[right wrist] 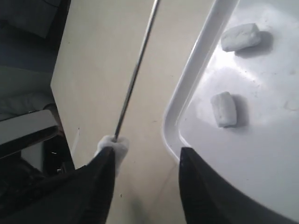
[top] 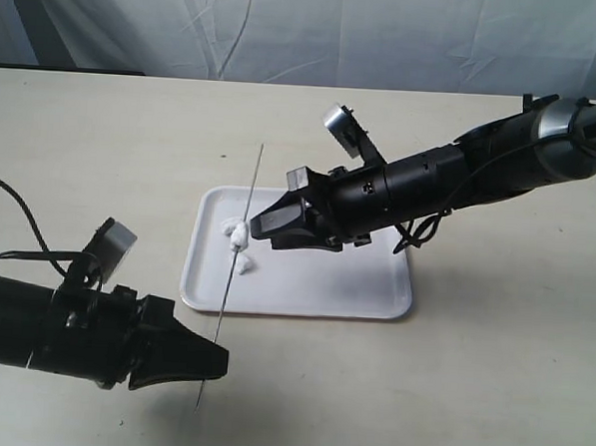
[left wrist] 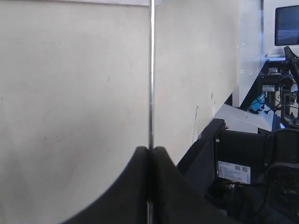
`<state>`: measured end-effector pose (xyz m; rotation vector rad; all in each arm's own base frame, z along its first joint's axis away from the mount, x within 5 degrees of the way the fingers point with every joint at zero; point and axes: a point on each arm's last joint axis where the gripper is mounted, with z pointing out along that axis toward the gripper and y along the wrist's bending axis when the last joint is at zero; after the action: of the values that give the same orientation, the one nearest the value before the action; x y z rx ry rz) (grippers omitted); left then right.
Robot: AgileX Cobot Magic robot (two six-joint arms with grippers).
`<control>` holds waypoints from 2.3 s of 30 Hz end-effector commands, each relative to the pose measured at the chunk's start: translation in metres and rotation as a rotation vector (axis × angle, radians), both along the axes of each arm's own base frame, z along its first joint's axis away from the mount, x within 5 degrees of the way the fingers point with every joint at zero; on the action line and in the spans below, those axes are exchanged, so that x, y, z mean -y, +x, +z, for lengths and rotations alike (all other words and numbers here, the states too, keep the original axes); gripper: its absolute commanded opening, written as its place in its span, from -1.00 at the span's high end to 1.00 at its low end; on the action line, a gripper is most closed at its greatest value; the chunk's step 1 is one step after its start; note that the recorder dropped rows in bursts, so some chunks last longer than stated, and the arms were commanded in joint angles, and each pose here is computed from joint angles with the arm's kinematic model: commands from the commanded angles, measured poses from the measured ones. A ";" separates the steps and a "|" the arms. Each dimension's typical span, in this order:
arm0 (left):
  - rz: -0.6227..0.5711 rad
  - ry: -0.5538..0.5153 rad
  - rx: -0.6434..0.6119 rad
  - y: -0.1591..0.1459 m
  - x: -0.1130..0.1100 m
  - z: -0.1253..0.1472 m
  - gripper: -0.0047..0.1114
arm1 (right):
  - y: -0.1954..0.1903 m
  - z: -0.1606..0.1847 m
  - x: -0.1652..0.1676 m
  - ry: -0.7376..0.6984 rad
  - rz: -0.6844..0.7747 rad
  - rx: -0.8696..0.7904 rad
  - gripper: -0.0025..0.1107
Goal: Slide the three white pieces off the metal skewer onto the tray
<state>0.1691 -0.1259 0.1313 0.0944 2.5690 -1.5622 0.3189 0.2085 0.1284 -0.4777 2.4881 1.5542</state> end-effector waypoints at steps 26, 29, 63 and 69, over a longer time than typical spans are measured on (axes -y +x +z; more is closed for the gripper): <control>-0.020 -0.050 -0.029 -0.006 0.001 0.003 0.92 | -0.010 0.004 -0.023 0.025 0.016 0.003 0.45; -0.033 -0.047 -0.047 -0.017 -0.002 -0.002 0.92 | -0.008 0.002 -0.022 0.005 -0.001 0.014 0.45; 0.008 0.064 -0.045 -0.017 -0.007 -0.012 0.92 | 0.026 0.037 -0.001 -0.150 -0.099 0.232 0.16; 0.098 0.079 0.023 0.034 0.002 0.005 0.92 | 0.015 0.069 0.021 -0.191 0.006 0.255 0.16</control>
<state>0.1824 -0.1250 0.1303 0.0693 2.5906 -1.4504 0.3406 0.1962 0.1836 -0.5760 2.4225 1.1926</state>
